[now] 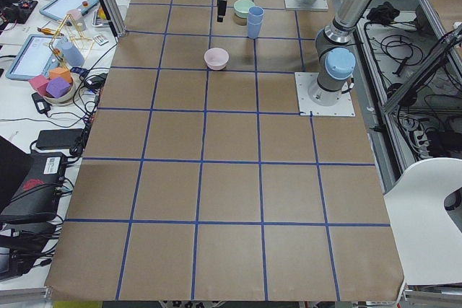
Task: Stack blue cups with both arms
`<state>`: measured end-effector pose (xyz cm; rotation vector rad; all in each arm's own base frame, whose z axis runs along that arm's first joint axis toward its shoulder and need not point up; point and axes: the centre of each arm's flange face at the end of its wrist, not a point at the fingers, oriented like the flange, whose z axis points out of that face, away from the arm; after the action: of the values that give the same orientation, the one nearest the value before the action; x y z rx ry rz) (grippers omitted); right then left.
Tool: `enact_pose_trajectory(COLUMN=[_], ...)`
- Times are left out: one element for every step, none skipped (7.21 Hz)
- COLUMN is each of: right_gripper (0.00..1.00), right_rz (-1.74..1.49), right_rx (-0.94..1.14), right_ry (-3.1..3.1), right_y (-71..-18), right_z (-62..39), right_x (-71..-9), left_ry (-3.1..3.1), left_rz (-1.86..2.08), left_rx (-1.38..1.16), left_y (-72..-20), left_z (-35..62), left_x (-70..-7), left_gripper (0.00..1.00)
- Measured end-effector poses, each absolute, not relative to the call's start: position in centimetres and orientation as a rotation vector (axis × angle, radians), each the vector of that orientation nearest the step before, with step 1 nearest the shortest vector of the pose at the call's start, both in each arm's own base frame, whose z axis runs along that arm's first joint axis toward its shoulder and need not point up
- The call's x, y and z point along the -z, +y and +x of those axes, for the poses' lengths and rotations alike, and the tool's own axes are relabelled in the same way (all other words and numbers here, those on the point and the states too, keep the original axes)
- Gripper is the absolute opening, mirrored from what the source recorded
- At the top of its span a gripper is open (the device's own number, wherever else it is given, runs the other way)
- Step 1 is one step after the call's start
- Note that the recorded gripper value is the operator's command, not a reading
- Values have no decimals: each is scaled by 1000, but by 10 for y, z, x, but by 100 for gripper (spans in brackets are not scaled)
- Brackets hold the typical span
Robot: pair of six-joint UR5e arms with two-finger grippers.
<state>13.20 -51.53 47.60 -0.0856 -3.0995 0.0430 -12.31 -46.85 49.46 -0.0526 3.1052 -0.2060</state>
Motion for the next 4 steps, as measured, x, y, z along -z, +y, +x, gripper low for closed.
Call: enact_pose_trajectory(right_gripper=[100, 100, 100, 100], right_rz=[-97, -104, -107, -108], right_rx=[-64, -72, -56, -44], right_ry=[-3115, -3123, -3128, -3129], right_y=[-511, -503, -497, -494], right_z=[128, 128, 129, 129], right_x=[-484, -491, -495, -496], left_ry=[3105, 3105, 3105, 3105], left_rz=[-53, -53, -53, -53], left_rx=[206, 206, 206, 206], left_y=[-468, -468, -468, -468], left_z=[-123, -123, -123, -123], left_x=[-495, -495, -495, -495], left_gripper=[100, 100, 100, 100])
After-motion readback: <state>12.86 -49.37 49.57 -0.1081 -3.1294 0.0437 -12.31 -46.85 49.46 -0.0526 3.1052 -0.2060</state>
